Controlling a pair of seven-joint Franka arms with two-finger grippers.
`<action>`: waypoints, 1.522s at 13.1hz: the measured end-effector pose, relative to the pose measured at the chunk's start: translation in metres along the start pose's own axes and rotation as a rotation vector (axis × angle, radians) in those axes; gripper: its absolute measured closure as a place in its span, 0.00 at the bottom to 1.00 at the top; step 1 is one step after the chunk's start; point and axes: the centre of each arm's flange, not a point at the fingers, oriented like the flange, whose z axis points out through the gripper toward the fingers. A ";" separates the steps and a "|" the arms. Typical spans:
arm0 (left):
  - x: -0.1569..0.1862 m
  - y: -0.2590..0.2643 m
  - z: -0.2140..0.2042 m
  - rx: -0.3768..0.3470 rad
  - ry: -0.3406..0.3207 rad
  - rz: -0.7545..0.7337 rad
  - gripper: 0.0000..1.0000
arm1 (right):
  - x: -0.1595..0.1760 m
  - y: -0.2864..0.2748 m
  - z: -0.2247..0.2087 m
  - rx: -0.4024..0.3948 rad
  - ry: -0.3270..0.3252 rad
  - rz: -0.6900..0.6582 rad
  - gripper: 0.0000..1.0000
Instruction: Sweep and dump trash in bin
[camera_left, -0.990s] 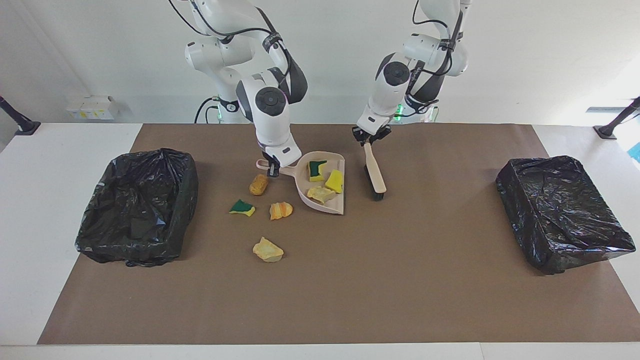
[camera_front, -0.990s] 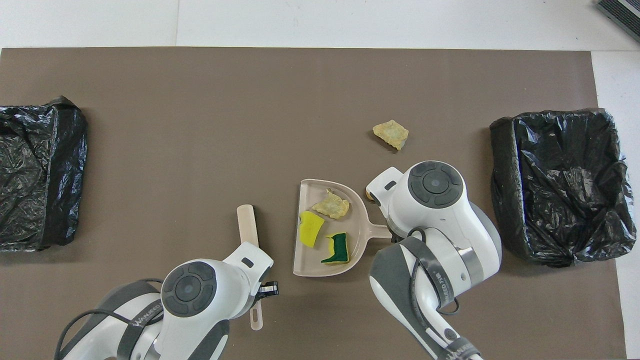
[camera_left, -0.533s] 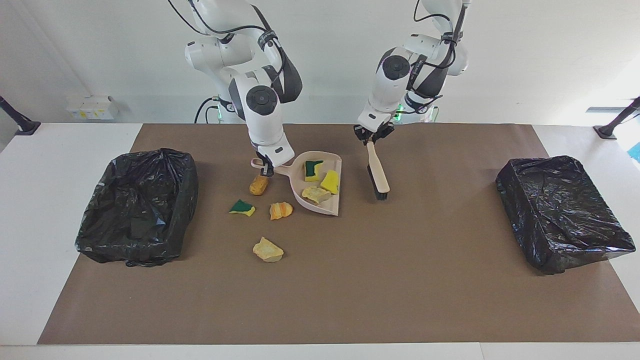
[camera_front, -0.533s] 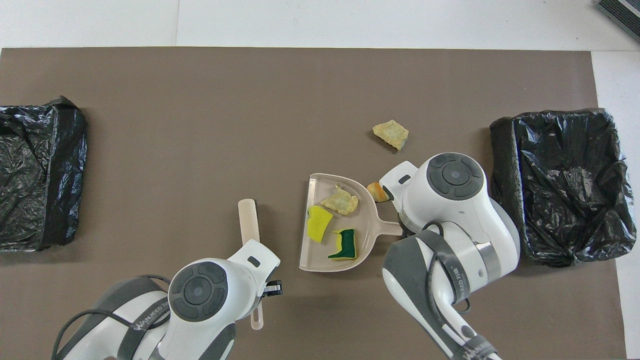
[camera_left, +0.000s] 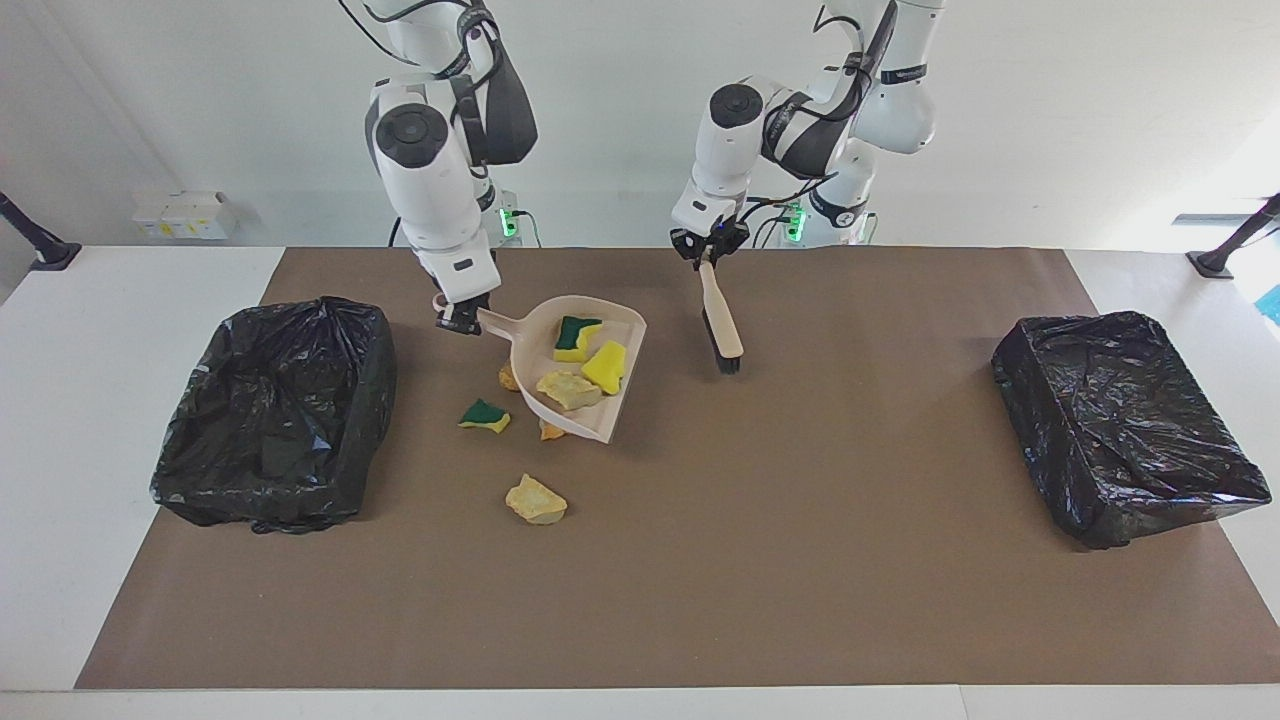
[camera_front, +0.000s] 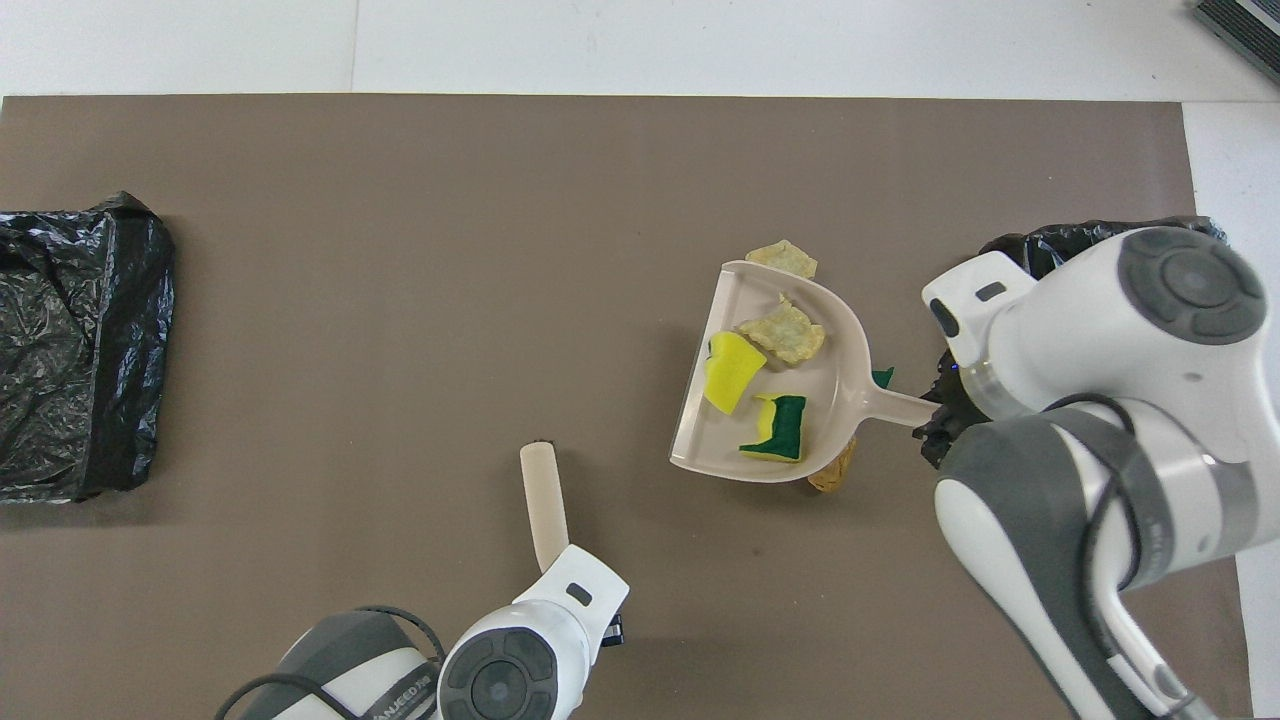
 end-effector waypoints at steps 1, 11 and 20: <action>-0.009 0.006 0.006 0.001 0.002 0.005 0.73 | -0.024 0.012 -0.014 0.000 0.006 0.020 0.68; -0.011 0.013 0.027 -0.016 0.001 -0.009 0.73 | -0.322 0.089 -0.038 -0.092 -0.141 0.029 0.68; 0.067 -0.017 -0.013 -0.072 0.022 -0.107 0.00 | -0.364 0.128 -0.025 -0.215 -0.560 -0.154 0.68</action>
